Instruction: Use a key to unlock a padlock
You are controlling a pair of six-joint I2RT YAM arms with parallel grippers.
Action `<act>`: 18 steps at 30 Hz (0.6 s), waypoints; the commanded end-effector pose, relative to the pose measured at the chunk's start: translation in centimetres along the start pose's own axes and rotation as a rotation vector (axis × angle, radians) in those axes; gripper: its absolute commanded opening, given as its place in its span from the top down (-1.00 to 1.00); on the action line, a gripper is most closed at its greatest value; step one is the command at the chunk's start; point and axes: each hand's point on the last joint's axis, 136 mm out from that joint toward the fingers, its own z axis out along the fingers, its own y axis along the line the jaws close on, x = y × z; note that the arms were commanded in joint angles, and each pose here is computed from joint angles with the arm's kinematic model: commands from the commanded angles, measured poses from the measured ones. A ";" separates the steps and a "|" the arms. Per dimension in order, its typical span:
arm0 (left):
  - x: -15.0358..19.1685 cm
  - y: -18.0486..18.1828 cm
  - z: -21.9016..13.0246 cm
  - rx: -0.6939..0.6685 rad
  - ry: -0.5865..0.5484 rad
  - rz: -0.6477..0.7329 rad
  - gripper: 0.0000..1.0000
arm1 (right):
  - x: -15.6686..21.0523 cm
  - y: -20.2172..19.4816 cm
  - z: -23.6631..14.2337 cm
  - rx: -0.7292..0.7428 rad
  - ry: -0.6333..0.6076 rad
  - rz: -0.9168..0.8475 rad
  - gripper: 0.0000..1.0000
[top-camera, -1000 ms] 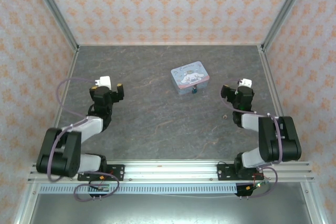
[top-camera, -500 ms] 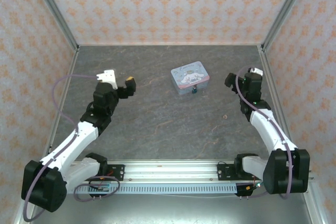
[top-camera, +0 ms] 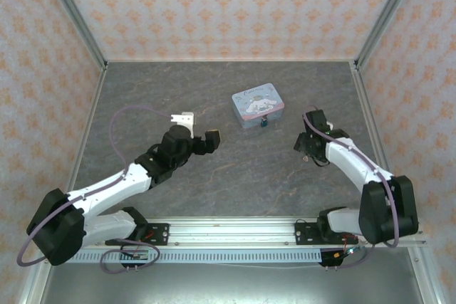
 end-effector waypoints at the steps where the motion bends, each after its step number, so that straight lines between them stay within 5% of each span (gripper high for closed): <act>1: -0.2 -0.8 0.2 0.029 -0.015 -0.023 -1.00 | 1.8 -1.2 0.9 0.076 0.068 -0.002 -0.28; 18: 0.0 -1.5 0.9 0.039 0.010 -0.019 -1.00 | 3.0 -0.5 4.1 0.098 0.148 0.025 0.19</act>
